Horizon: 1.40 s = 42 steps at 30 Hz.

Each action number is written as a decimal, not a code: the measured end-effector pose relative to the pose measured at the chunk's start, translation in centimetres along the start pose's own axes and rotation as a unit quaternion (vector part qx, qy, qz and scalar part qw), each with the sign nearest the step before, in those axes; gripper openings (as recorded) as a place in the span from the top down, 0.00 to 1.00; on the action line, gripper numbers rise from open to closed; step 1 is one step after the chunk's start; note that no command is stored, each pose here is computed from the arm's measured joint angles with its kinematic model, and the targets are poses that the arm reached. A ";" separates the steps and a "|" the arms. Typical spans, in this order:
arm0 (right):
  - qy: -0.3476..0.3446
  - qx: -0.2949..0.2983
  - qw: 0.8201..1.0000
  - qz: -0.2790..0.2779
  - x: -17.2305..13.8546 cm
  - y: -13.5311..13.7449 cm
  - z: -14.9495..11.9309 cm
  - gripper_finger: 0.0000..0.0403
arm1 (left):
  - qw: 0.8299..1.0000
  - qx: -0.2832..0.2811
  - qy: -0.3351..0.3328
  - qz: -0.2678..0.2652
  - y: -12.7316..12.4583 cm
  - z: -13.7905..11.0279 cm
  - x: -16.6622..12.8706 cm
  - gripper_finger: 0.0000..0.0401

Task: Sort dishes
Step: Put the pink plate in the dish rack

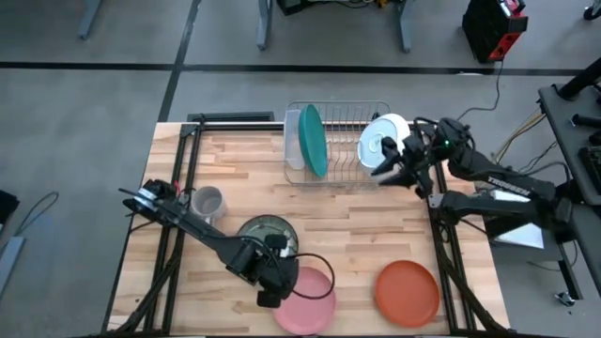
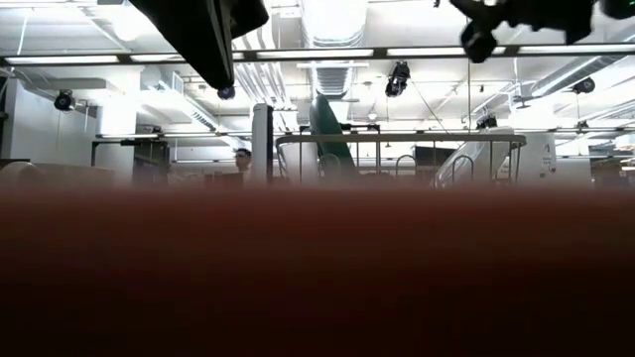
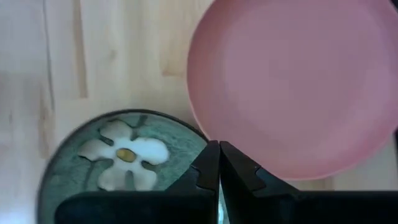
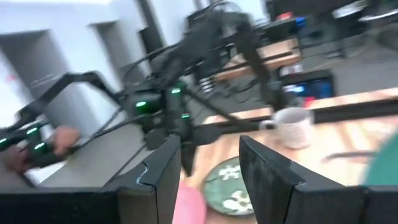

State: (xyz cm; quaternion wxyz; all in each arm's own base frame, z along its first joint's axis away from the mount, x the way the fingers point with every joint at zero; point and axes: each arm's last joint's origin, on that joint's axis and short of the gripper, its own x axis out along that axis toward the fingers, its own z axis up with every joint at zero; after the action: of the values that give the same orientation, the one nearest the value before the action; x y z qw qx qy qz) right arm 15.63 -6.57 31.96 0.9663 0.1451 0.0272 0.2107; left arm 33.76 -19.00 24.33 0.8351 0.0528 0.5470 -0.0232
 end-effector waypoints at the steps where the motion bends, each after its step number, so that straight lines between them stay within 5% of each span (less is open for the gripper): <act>1: 0.006 -0.008 1.000 0.015 0.4 0.5 0.2 0.63 | 1.000 -0.005 -0.001 -0.002 -0.2 -0.1 0.0 1.00; 7: 0.050 -0.046 0.997 -0.031 2.1 4.2 1.4 0.64 | 0.996 -0.006 -0.067 -0.059 -1.7 -0.2 1.8 1.00; 10: 0.103 -0.027 0.991 -0.078 2.9 5.4 0.7 0.65 | 0.989 -0.009 -0.104 -0.106 -2.2 -0.4 3.0 1.00; 19: 0.234 0.061 0.962 -0.130 5.3 7.7 -2.7 0.72 | 0.990 -0.009 -0.086 -0.112 -2.4 -1.8 4.3 1.00; 26: 0.325 0.126 0.927 -0.141 8.8 8.8 -6.7 0.75 | 0.991 0.012 -0.077 -0.113 -2.7 -2.8 5.5 1.00; 32: 0.404 0.188 0.879 -0.169 12.1 9.5 -10.8 0.73 | 0.991 0.035 -0.067 -0.113 -3.8 -3.4 6.4 1.00; 42: 0.375 0.315 0.850 -0.196 17.5 9.8 -15.8 0.59 | 0.991 0.072 -0.037 -0.105 -5.8 -5.0 8.8 1.00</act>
State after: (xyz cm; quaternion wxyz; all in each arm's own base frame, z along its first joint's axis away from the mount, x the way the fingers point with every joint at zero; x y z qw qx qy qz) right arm 25.82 13.43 19.81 0.8065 0.3431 0.4802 0.0353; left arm 32.16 -24.02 13.91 0.8417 0.0547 0.5152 -0.1521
